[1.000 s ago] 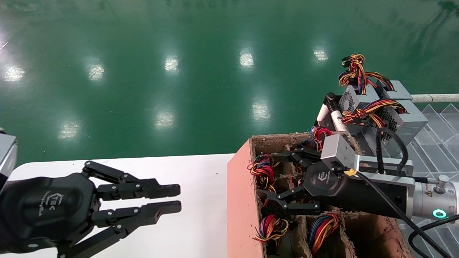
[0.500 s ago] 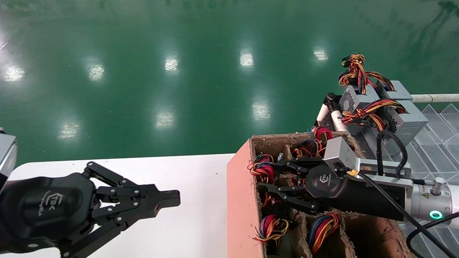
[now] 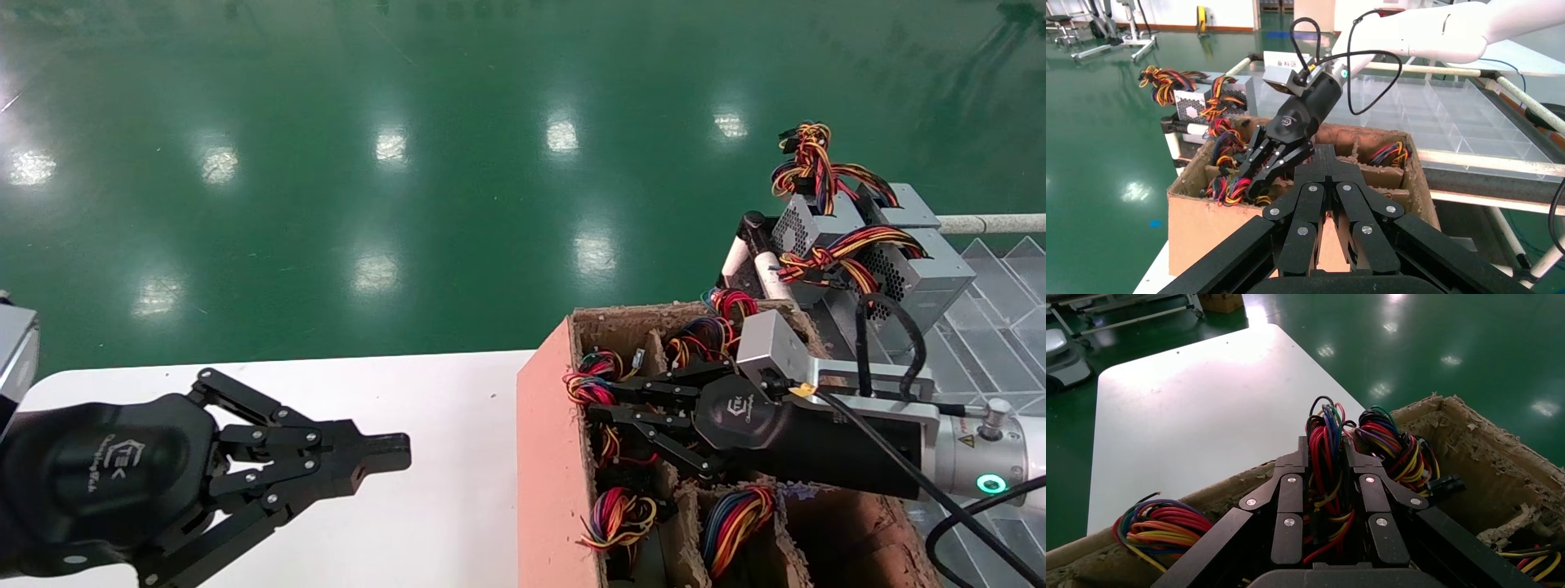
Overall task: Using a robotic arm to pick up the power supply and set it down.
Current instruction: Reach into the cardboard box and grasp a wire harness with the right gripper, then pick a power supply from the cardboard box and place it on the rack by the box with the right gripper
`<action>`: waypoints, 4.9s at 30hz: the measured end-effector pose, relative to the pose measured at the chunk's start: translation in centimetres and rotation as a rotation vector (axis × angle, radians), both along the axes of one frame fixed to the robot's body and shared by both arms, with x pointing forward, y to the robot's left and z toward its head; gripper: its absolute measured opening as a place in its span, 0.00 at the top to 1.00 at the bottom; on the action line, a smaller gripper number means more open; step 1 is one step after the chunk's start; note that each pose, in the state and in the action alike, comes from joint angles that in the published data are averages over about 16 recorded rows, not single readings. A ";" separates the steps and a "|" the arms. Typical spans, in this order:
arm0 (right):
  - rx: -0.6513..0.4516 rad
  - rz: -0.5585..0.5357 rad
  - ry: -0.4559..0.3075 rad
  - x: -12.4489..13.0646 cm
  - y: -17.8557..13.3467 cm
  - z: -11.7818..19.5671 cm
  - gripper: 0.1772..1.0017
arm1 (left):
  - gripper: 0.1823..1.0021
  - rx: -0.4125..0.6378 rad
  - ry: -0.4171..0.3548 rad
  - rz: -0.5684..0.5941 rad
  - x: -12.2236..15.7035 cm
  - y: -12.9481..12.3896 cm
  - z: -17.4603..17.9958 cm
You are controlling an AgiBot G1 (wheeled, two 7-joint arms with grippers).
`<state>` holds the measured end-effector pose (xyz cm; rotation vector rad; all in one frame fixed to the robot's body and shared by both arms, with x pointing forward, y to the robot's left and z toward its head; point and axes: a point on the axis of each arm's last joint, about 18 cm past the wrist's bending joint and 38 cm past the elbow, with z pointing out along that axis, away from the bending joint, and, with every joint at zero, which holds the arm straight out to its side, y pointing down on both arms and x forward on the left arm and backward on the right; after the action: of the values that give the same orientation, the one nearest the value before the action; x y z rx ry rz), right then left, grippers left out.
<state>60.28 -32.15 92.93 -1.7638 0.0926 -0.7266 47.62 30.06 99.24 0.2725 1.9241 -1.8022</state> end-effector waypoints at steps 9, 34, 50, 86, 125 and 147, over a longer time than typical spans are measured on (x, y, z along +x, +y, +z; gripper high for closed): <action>0.016 0.014 -0.030 -1.5 -0.5 1.5 0.88 | 0.99 0.000 0.000 0.000 0.0 0.0 0.0; 0.046 0.048 -0.443 -12.4 -3.0 16.4 0.93 | 0.99 0.000 0.000 0.000 0.0 0.0 0.0; 0.037 -0.142 -0.693 -18.2 -8.4 24.2 0.93 | 0.99 0.000 0.000 0.000 0.0 0.0 0.0; 0.160 -0.464 -0.345 -14.0 -22.8 12.9 0.94 | 0.99 0.000 0.000 0.000 0.0 0.0 0.0; 0.144 -0.449 -0.345 -1.7 -18.1 13.1 0.94 | 0.99 0.000 0.000 0.000 0.0 0.0 0.0; 0.159 -0.441 -0.306 -2.6 -19.2 12.1 0.91 | 0.99 0.000 0.000 0.000 0.0 0.0 0.0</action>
<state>57.72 -51.34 105.05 -1.4741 0.3289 -1.2646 47.62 30.06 99.24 0.2725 1.9241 -1.8022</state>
